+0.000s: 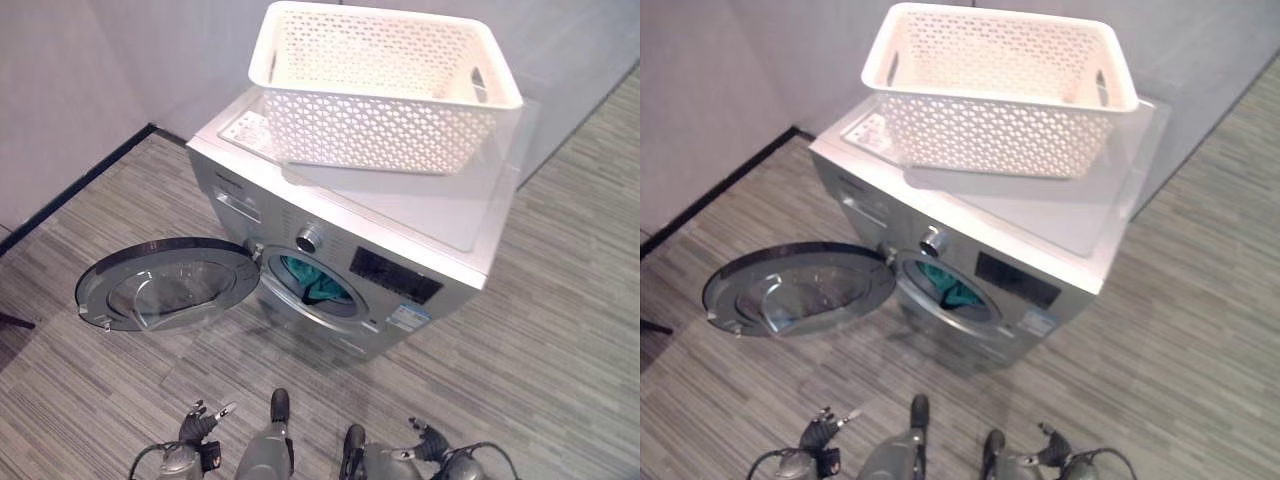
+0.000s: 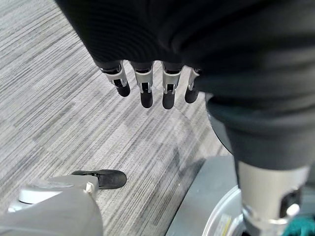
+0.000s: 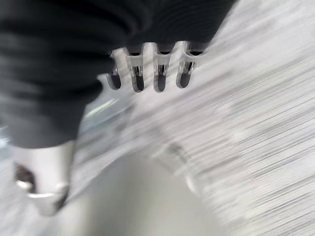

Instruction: Grab the laundry basket,head to the washer,open it,put in the laundry and shut it.

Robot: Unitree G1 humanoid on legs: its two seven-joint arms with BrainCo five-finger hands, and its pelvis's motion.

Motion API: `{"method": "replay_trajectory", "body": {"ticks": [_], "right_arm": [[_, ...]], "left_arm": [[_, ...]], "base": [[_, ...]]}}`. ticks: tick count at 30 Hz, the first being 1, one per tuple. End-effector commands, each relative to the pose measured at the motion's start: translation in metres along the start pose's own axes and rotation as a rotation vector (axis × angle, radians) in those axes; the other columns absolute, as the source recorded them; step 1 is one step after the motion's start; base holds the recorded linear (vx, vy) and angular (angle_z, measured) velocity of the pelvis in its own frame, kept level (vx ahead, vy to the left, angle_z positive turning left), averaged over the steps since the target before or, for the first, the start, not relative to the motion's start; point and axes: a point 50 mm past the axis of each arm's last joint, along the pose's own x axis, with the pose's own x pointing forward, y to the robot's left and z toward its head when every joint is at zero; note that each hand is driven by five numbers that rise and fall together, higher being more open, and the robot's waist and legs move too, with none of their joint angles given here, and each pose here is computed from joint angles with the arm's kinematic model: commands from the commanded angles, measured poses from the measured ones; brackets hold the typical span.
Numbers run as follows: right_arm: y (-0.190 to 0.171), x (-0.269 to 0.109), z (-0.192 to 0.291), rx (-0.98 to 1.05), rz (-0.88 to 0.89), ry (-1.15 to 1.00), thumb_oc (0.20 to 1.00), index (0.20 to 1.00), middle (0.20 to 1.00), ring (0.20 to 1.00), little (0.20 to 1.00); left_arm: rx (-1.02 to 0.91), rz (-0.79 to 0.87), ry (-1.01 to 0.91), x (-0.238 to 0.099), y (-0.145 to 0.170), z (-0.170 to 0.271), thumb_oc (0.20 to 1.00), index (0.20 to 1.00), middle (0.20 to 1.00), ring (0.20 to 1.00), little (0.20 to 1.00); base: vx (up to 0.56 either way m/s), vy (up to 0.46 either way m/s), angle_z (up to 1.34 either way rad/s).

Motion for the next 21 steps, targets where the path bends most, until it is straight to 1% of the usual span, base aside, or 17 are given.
{"method": "replay_trajectory", "body": {"ticks": [1, 3, 6, 9, 14, 16, 17, 18, 19, 20, 21], "right_arm": [[-0.016, 0.004, 0.008, 0.004, -0.085, 0.013, 1.000, 1.000, 1.000, 1.000, 1.000], [-0.022, 0.005, 0.002, 0.048, -0.107, 0.070, 1.000, 1.000, 1.000, 1.000, 1.000], [-0.029, 0.006, 0.004, 0.055, -0.135, 0.081, 1.000, 1.000, 1.000, 1.000, 1.000], [-0.031, 0.006, 0.002, 0.066, -0.139, 0.095, 1.000, 1.000, 1.000, 1.000, 1.000], [-0.027, 0.005, 0.002, 0.096, -0.128, 0.094, 1.000, 1.000, 1.000, 1.000, 1.000], [-0.022, 0.004, -0.001, 0.083, -0.113, 0.099, 1.000, 1.000, 1.000, 1.000, 1.000], [-0.021, 0.004, -0.001, 0.068, -0.103, 0.096, 1.000, 1.000, 1.000, 1.000, 1.000], [-0.021, 0.004, -0.001, 0.068, -0.103, 0.096, 1.000, 1.000, 1.000, 1.000, 1.000], [-0.019, 0.004, 0.001, 0.047, -0.092, 0.089, 1.000, 1.000, 1.000, 1.000, 1.000], [-0.019, 0.006, 0.013, -0.034, -0.076, 0.046, 1.000, 1.000, 1.000, 1.000, 1.000], [-0.019, 0.006, 0.013, -0.034, -0.075, 0.045, 1.000, 1.000, 1.000, 1.000, 1.000]], "left_arm": [[0.032, 0.044, -0.070, 0.005, 0.005, 0.023, 1.000, 1.000, 1.000, 1.000, 1.000], [0.004, 0.033, -0.100, 0.006, -0.002, 0.032, 1.000, 1.000, 1.000, 1.000, 1.000], [-0.043, 0.003, -0.147, 0.004, -0.010, 0.042, 1.000, 1.000, 1.000, 1.000, 1.000], [-0.043, -0.023, -0.200, 0.000, -0.015, 0.050, 1.000, 1.000, 1.000, 1.000, 1.000], [0.051, 0.029, -0.255, -0.001, -0.003, 0.064, 1.000, 1.000, 1.000, 1.000, 1.000], [0.101, 0.075, -0.304, -0.001, 0.006, 0.077, 1.000, 1.000, 1.000, 1.000, 1.000], [0.093, 0.098, -0.336, -0.001, 0.011, 0.087, 1.000, 1.000, 1.000, 1.000, 1.000], [0.093, 0.098, -0.336, -0.001, 0.011, 0.087, 1.000, 1.000, 1.000, 1.000, 1.000], [0.082, 0.118, -0.380, -0.002, 0.018, 0.101, 1.000, 1.000, 1.000, 1.000, 1.000], [0.073, 0.216, -0.582, -0.015, 0.047, 0.158, 1.000, 1.000, 1.000, 1.000, 1.000], [0.073, 0.217, -0.582, -0.016, 0.048, 0.158, 1.000, 1.000, 1.000, 1.000, 1.000]], "base": [[-0.07, -0.030, 0.18], [-0.12, 0.010, 0.16], [-0.07, 0.041, -0.07], [0.05, 0.133, 0.01], [0.16, 0.152, -0.04], [0.18, 0.215, -0.08], [0.13, 0.149, -0.17], [0.10, 0.143, -0.13], [0.06, 0.268, -0.25], [0.06, 0.269, -0.28], [0.00, 0.256, -0.50]]}}
